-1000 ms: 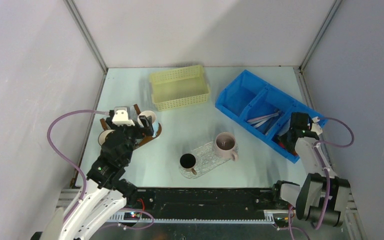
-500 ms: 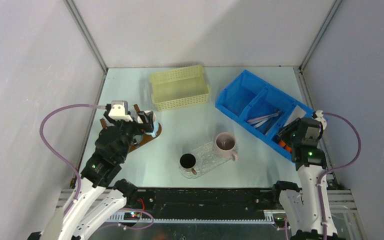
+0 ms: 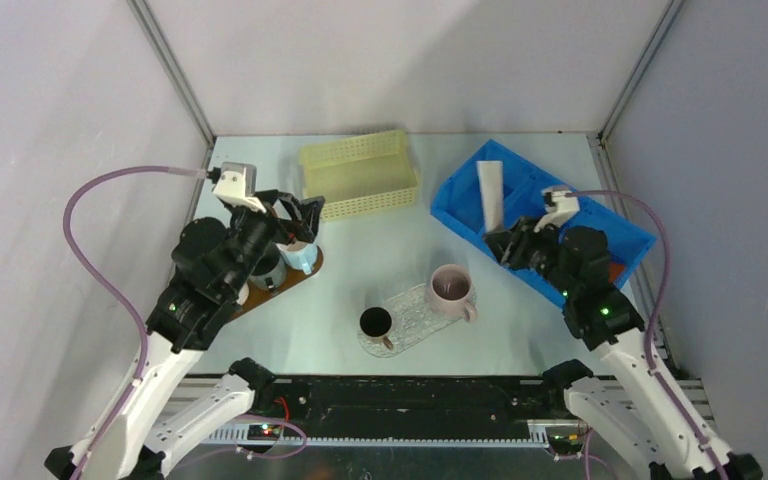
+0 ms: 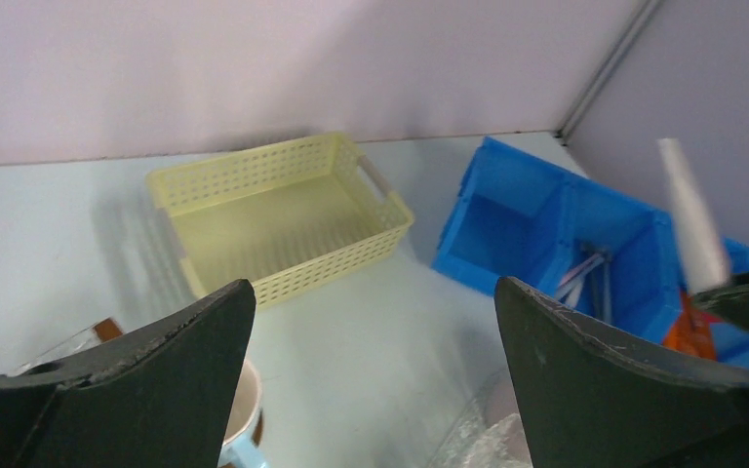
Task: Prepare toiletry sets of a toothbrush and toothpaste on the tray
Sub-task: Pick up the toothpaste from the storage box.
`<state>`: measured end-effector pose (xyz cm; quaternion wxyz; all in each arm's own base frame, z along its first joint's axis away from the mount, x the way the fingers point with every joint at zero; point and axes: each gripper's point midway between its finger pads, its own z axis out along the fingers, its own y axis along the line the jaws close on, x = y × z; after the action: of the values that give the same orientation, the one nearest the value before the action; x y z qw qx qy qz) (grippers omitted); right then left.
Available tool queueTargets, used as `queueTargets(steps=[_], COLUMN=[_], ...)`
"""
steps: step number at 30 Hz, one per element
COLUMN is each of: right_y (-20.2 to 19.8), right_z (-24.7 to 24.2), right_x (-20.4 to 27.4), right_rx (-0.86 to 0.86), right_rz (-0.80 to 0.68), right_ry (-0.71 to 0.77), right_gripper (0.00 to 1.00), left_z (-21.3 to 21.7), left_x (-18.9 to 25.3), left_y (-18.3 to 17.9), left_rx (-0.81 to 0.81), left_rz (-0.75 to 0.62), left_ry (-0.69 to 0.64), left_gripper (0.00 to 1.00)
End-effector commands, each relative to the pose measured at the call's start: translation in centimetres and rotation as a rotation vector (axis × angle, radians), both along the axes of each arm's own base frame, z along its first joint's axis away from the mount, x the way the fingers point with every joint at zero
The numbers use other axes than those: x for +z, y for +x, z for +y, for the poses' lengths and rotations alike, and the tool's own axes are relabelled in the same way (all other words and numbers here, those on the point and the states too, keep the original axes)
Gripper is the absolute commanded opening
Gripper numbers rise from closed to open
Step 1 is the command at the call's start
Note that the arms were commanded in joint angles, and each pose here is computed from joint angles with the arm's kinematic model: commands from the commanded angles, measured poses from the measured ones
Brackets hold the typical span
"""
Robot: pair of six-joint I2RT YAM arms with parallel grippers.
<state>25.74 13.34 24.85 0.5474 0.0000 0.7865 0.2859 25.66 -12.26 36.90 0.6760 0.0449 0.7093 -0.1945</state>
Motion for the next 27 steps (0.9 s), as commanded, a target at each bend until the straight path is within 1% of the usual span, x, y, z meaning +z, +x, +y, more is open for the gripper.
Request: queueTargets(steps=[1, 4, 11, 15, 20, 22, 27], right_y=[0.1, -0.6, -1.9, -2.7, -3.4, -3.7, -4.2], right_z=[4.7, 7.5, 12.7, 14.7, 15.9, 16.1, 16.4], right_x=[6.9, 7.9, 9.7, 9.7, 9.5, 9.6, 9.5], right_rx=[0.2, 0.292, 0.463, 0.533, 0.584, 0.599, 0.625], right_rz=[-0.277, -0.327, -0.432, -0.468, -0.485, -0.492, -0.505], right_ry=[-0.017, -0.043, -0.072, -0.091, -0.109, -0.108, -0.124], right_gripper=[0.0, 0.0, 0.0, 0.0, 0.0, 0.0, 0.0], left_z=[-2.3, -3.7, -7.3, -9.0, -10.4, -10.7, -11.4], left_x=[2.6, 4.0, 4.9, 5.1, 4.7, 4.5, 3.7], left_y=[-0.3, -0.6, -0.4, -0.4, -0.2, 0.0, 0.3], left_rx=[-0.118, -0.185, -0.326, -0.395, -0.439, -0.443, -0.455], left_rz=[-0.009, 0.003, 0.09, 0.146, 0.197, 0.215, 0.263], left_ry=[-0.049, -0.088, -0.183, -0.255, -0.299, -0.314, -0.329], left_gripper=[1.0, 1.0, 1.0, 1.0, 0.99, 0.97, 0.84])
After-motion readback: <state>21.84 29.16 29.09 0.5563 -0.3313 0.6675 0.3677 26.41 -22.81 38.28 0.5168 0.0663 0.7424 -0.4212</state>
